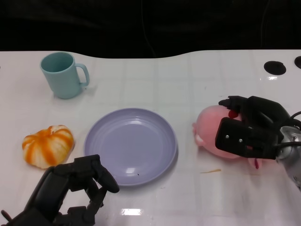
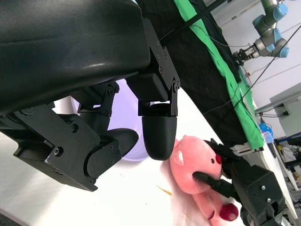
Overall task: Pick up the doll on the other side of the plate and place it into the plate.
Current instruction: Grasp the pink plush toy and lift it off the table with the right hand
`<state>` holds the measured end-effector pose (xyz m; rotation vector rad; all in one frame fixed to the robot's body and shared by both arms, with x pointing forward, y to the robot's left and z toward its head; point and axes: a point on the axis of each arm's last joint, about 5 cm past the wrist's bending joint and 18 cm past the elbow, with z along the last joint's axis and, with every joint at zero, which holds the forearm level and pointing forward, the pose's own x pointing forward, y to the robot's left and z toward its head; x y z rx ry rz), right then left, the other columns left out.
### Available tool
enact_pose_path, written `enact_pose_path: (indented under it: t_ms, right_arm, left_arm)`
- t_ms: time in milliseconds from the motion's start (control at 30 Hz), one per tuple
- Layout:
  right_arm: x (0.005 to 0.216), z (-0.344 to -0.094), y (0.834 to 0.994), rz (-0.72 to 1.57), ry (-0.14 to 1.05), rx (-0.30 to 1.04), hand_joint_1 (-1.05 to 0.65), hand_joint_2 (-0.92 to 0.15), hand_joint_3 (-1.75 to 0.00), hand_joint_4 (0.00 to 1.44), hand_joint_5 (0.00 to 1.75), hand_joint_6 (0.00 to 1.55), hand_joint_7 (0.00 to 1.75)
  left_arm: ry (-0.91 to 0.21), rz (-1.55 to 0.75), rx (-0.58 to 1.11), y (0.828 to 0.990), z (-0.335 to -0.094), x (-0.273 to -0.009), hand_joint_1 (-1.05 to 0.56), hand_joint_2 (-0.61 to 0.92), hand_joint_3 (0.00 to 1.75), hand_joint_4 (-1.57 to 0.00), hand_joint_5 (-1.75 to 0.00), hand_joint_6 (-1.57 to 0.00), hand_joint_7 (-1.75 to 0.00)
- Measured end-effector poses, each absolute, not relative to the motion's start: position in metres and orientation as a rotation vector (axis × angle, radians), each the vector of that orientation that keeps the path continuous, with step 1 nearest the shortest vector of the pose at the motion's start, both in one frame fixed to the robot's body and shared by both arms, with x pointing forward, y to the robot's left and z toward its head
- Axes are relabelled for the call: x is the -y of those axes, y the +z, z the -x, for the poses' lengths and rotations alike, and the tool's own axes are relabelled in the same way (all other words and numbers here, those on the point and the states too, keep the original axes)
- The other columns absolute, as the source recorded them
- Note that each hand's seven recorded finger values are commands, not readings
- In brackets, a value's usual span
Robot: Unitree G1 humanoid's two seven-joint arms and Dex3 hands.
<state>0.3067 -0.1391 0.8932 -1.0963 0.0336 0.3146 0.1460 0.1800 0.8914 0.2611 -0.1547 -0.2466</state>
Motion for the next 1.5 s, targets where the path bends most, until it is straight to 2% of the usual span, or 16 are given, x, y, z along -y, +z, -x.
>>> enact_pose_path:
  t_ms: [33, 67, 100, 167, 233, 400, 500, 700, 767, 900, 967, 1000, 1100, 1300, 1500]
  right_arm:
    - [0.139, -0.307, 0.893, 1.099, 0.316, -0.027, -0.11, -0.88, -0.11, 0.81, 1.30, 1.02, 0.59]
    - [0.138, -0.307, 0.893, 1.104, 0.321, -0.016, -0.13, -0.88, -0.07, 0.84, 1.40, 1.10, 0.46]
    - [0.137, -0.307, 0.893, 1.113, 0.324, -0.004, -0.14, -0.88, -0.05, 0.83, 1.49, 1.14, 0.42]
    - [0.136, -0.307, 0.893, 1.130, 0.327, 0.015, -0.15, -0.90, -0.04, 0.80, 1.57, 1.18, 0.39]
    - [0.135, -0.307, 0.894, 1.142, 0.328, 0.029, -0.16, -0.91, -0.03, 0.80, 1.52, 1.17, 0.40]
    - [0.133, -0.307, 0.893, 1.152, 0.330, 0.059, -0.15, -0.91, -0.02, 0.79, 1.57, 1.12, 0.50]
    - [0.133, -0.307, 0.893, 1.146, 0.327, 0.060, -0.15, -0.92, -0.03, 0.77, 1.67, 1.04, 0.68]
    - [0.133, -0.307, 0.893, 1.132, 0.321, 0.068, -0.13, -0.90, -0.02, 0.77, 1.64, 1.02, 0.70]
    - [0.133, -0.306, 0.893, 1.127, 0.313, 0.079, -0.13, -0.91, -0.05, 0.77, 1.71, 0.94, 0.96]
    - [0.131, -0.304, 0.892, 1.109, 0.299, 0.117, -0.13, -0.89, -0.21, 0.82, 1.74, 0.75, 1.47]
    - [0.131, -0.303, 0.892, 1.096, 0.293, 0.130, -0.13, -0.74, -0.55, 0.84, 1.75, 0.73, 1.56]
    - [0.131, -0.303, 0.892, 1.091, 0.291, 0.135, -0.14, -0.67, -0.70, 0.85, 1.75, 0.74, 1.54]
    - [0.130, -0.301, 0.891, 1.082, 0.288, 0.154, -0.16, -0.62, -0.83, 0.85, 1.75, 0.76, 1.51]
    - [0.129, -0.300, 0.892, 1.072, 0.285, 0.188, -0.17, -0.59, -0.84, 0.91, 1.75, 0.75, 1.56]
    - [0.129, -0.299, 0.893, 1.066, 0.281, 0.204, -0.17, -0.57, -0.87, 0.89, 1.75, 0.76, 1.52]
  left_arm:
    - [-0.246, -0.261, 0.155, 0.891, -0.146, -0.180, -0.08, 0.53, 1.09, -0.78, -1.58, -0.84, -1.16]
    - [-0.246, -0.260, 0.155, 0.891, -0.146, -0.180, -0.08, 0.53, 1.09, -0.78, -1.58, -0.84, -1.16]
    - [-0.246, -0.260, 0.155, 0.891, -0.146, -0.180, -0.08, 0.53, 1.09, -0.78, -1.58, -0.84, -1.16]
    - [-0.246, -0.260, 0.156, 0.891, -0.146, -0.180, -0.09, 0.53, 1.09, -0.78, -1.58, -0.84, -1.16]
    - [-0.246, -0.259, 0.156, 0.891, -0.146, -0.180, -0.09, 0.53, 1.09, -0.78, -1.59, -0.84, -1.15]
    - [-0.246, -0.259, 0.156, 0.891, -0.146, -0.180, -0.09, 0.53, 1.09, -0.77, -1.59, -0.84, -1.16]
    - [-0.246, -0.259, 0.157, 0.892, -0.146, -0.179, -0.08, 0.53, 1.09, -0.77, -1.58, -0.84, -1.16]
    - [-0.246, -0.258, 0.156, 0.891, -0.147, -0.179, -0.08, 0.53, 1.09, -0.78, -1.57, -0.84, -1.17]
    - [-0.246, -0.258, 0.156, 0.891, -0.147, -0.179, -0.08, 0.52, 1.09, -0.78, -1.58, -0.84, -1.17]
    - [-0.246, -0.258, 0.156, 0.891, -0.147, -0.179, -0.07, 0.52, 1.10, -0.78, -1.58, -0.84, -1.17]
    - [-0.246, -0.258, 0.156, 0.891, -0.147, -0.179, -0.07, 0.52, 1.11, -0.78, -1.59, -0.84, -1.17]
    - [-0.246, -0.258, 0.156, 0.891, -0.147, -0.179, -0.07, 0.52, 1.11, -0.78, -1.59, -0.84, -1.17]
    - [-0.246, -0.258, 0.157, 0.891, -0.147, -0.179, -0.07, 0.51, 1.12, -0.78, -1.58, -0.84, -1.17]
    - [-0.246, -0.258, 0.157, 0.891, -0.147, -0.179, -0.06, 0.51, 1.12, -0.78, -1.57, -0.84, -1.17]
    - [-0.246, -0.258, 0.158, 0.891, -0.147, -0.179, -0.07, 0.52, 1.11, -0.78, -1.57, -0.84, -1.17]
